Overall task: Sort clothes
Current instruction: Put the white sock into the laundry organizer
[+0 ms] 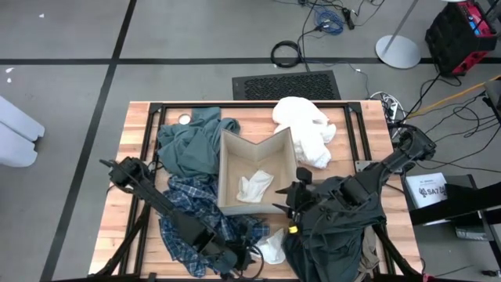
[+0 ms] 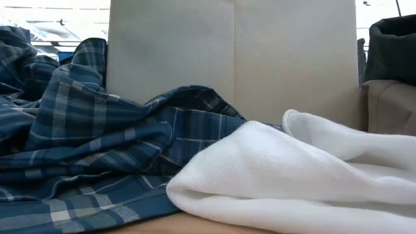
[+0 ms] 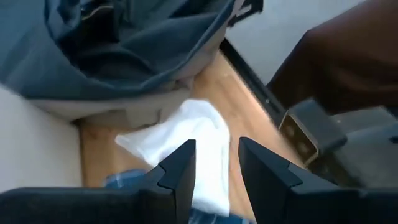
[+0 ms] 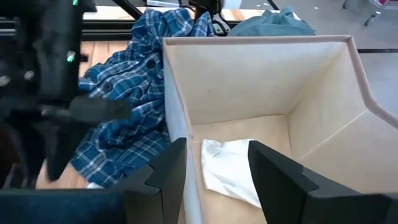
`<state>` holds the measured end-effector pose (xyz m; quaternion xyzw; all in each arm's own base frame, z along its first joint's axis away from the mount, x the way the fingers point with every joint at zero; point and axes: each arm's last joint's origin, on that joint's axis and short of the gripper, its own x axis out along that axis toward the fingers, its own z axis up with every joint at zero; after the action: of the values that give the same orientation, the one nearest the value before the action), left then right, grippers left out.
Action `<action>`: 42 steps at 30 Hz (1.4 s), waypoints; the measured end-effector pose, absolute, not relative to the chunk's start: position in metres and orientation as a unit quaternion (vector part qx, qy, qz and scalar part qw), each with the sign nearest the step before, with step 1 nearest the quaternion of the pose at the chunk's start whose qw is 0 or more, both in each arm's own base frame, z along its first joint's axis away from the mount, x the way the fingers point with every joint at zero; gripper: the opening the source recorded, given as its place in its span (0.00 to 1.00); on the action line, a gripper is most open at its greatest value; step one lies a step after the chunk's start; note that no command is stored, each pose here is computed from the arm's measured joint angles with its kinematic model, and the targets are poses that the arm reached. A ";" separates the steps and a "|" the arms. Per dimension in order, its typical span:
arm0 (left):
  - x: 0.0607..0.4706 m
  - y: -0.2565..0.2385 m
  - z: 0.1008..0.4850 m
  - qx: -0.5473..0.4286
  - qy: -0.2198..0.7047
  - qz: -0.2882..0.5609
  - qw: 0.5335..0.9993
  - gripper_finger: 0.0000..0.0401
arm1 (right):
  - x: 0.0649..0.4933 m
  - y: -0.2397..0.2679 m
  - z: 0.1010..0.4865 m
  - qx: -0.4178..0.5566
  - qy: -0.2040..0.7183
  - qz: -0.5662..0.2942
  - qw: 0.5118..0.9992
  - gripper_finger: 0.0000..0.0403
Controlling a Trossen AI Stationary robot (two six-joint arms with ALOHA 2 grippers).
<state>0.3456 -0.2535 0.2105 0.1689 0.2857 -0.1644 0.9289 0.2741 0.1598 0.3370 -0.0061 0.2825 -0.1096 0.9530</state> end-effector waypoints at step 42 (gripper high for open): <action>0.388 -0.206 0.141 0.152 0.398 -0.267 0.864 0.29 | 0.282 0.161 0.325 -0.019 0.301 -0.118 0.946 0.40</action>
<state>0.3879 -0.2059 0.1413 0.1519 0.3981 -0.2669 0.8644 0.2822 0.1612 0.3253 -0.0191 0.3006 -0.1181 0.9462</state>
